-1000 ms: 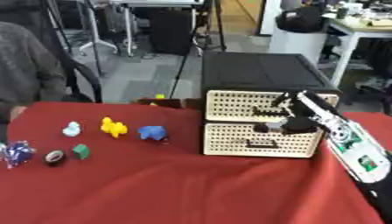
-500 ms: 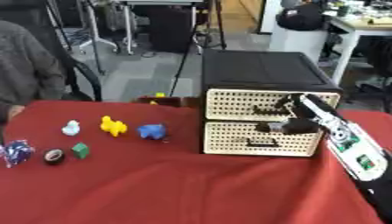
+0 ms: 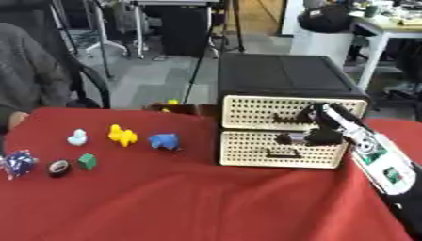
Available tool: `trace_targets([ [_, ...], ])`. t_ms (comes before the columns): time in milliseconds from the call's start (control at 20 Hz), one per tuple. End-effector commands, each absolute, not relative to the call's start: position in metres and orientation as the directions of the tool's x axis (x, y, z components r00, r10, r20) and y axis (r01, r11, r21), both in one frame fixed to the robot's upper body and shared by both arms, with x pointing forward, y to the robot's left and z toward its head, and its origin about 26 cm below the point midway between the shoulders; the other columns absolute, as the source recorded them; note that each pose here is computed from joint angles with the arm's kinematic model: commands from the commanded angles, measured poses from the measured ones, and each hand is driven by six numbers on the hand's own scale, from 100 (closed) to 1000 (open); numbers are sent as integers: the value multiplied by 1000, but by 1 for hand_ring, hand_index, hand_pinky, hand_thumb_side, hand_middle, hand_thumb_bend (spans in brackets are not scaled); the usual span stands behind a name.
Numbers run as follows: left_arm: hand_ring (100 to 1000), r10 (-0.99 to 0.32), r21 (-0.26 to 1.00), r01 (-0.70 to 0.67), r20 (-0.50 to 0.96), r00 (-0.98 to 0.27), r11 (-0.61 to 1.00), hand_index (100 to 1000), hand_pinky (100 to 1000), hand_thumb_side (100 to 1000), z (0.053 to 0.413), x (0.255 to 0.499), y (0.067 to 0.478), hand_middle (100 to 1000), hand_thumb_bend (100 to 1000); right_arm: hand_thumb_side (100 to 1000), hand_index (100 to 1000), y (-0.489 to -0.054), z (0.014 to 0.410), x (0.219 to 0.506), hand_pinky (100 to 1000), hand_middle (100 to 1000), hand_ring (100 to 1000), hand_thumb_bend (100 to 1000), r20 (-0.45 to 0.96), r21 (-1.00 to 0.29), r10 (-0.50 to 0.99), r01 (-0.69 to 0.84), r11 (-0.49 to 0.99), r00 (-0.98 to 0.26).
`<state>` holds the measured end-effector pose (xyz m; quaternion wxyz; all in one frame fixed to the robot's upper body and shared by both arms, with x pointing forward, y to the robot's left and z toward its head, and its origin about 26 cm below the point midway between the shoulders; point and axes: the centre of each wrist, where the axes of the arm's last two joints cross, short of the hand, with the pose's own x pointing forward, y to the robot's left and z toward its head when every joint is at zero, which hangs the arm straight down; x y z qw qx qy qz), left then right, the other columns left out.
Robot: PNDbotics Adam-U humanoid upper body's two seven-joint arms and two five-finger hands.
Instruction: Pick up objects from table and place into drawer.
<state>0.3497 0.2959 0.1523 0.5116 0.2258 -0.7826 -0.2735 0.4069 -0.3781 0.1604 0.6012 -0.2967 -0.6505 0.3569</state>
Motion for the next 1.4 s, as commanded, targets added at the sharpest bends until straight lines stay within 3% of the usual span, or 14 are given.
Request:
trace_targets([
  [50, 463, -638, 665, -89, 657, -402, 741, 685, 576, 457, 164, 350, 296, 508, 120, 541, 668, -383, 174, 408, 100, 100, 100, 1000, 544, -838, 832, -19, 546, -111],
  [600, 463, -639, 666, -88, 659, -397, 741, 686, 576, 460, 163, 350, 297, 508, 117, 541, 560, -382, 177, 405, 100, 100, 100, 1000, 521, -852, 845, -23, 523, -122],
  [1400, 462, -644, 666, -94, 662, -384, 740, 686, 577, 464, 160, 349, 300, 507, 115, 543, 550, -369, 191, 392, 100, 100, 100, 1000, 430, -899, 879, -9, 438, -208],
])
